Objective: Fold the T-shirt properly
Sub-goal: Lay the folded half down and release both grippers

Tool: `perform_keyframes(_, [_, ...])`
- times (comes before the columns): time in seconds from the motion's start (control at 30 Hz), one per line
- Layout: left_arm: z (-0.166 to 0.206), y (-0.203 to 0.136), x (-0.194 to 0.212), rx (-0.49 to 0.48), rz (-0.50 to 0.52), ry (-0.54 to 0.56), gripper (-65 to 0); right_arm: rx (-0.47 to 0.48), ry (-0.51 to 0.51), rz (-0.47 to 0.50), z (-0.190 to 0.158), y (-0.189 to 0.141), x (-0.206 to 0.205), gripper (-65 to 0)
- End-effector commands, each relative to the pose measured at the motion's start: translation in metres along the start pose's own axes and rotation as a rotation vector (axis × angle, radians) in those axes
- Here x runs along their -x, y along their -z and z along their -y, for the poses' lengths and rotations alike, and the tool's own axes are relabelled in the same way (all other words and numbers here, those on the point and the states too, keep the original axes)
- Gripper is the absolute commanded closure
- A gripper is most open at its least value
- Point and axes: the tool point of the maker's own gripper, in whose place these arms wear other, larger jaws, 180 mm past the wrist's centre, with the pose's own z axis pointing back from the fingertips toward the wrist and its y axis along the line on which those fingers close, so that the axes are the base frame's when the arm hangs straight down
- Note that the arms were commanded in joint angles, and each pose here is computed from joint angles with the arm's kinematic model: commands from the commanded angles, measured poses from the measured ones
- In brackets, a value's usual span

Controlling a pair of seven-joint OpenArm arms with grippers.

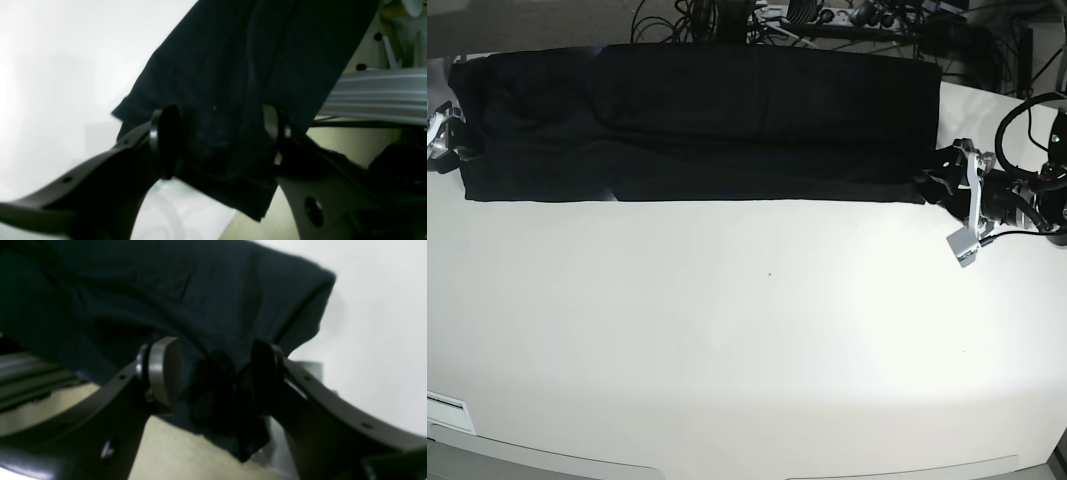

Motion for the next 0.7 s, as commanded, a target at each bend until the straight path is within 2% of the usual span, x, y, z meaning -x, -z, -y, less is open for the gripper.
perform_keyframes(0.0, [-0.003, -0.013, -0.007, -0.022, 0.012, 0.015, -34.3, -0.004, -0.016, 0.074, 0.000, -0.010, -0.023, -35.8])
perform_keyframes(0.1, [-0.003, -0.014, -0.006, -0.025, 0.009, 0.013, -34.3, -0.114, 0.032, 0.217, -0.021, -0.010, -0.044, -34.9])
perform_keyframes(0.13, [-0.003, -0.014, -0.006, -0.025, 0.009, 0.013, -34.3, -0.131, 0.021, 0.235, -0.025, -0.007, -0.043, -32.2])
perform_keyframes(0.3, [-0.003, -0.014, -0.004, -0.025, -0.006, 0.013, -34.2, -0.222, 0.043, 0.318, -0.052, 0.016, -0.030, -15.1])
perform_keyframes(0.37, [-0.003, -0.014, -0.004, -0.025, -0.005, 0.013, -34.1, -0.225, 0.075, 0.325, -0.056, 0.025, -0.023, -1.0])
perform_keyframes(0.5, [-0.004, -0.014, -0.005, -0.027, 0.000, 0.002, -32.9, -0.166, 0.127, 0.353, -0.054, 0.042, -0.015, 0.0])
perform_keyframes(0.67, [-0.005, -0.015, -0.007, -0.035, 0.013, -0.033, -32.9, -0.014, 0.153, 0.348, -0.038, 0.062, 0.001, 0.0])
